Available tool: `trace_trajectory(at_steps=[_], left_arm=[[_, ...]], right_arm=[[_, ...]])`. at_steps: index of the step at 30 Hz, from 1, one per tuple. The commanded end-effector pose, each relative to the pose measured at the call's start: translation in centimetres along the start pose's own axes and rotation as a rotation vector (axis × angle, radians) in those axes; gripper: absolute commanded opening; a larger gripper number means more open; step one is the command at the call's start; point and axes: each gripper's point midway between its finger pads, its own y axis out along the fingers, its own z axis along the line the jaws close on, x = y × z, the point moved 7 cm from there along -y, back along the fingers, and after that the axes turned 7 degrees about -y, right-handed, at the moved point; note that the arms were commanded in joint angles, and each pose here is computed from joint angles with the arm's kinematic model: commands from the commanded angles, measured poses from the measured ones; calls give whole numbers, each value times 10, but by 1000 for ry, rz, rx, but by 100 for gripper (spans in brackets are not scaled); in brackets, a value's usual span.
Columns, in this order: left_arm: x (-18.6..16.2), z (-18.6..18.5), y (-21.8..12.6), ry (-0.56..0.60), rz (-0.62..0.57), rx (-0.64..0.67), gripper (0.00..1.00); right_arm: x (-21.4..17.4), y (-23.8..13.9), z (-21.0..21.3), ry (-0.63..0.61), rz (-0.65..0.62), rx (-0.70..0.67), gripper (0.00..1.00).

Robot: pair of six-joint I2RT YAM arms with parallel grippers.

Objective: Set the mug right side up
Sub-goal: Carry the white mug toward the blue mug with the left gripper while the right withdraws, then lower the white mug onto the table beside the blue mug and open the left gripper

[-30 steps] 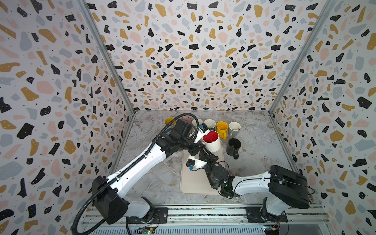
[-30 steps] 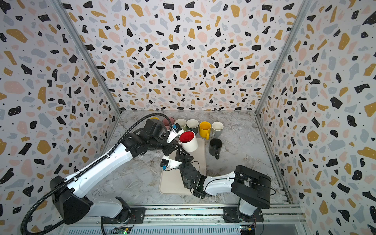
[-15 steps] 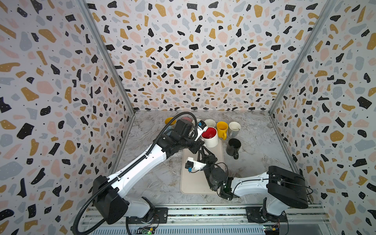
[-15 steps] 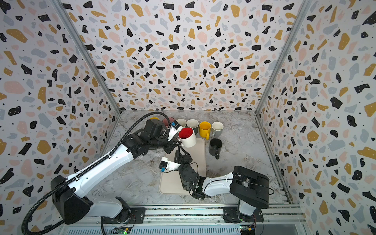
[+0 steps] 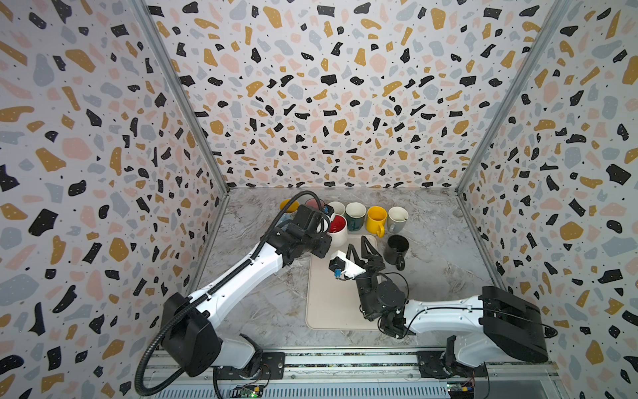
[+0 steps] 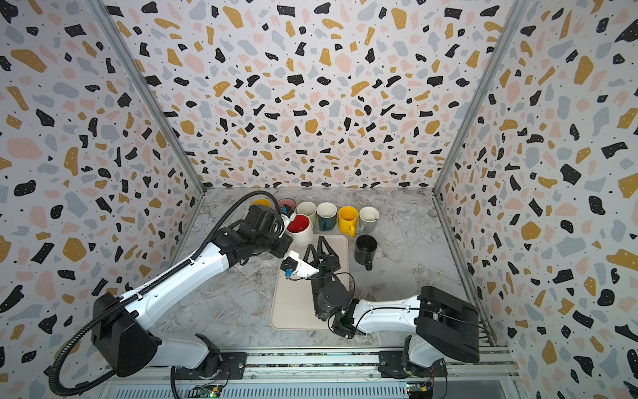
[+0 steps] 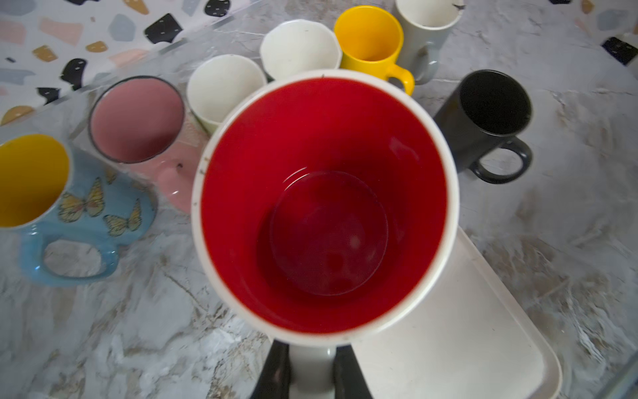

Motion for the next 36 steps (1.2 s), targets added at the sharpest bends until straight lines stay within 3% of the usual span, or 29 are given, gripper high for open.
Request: trace_trajectory(at_steps=[1, 7, 19, 36], left_arm=[[20, 16, -5, -91, -135, 96, 0], [9, 39, 5, -160, -133, 239, 0], [-21, 71, 21, -306, -176, 432, 0], [-48, 88, 56, -362, -169, 472, 0]], right_arm=[[-8, -5, -15, 134, 41, 1, 59], [-19, -10, -31, 293, 60, 82, 62], [-52, -15, -73, 536, 86, 69, 66], [-64, -19, -75, 580, 117, 76, 68]])
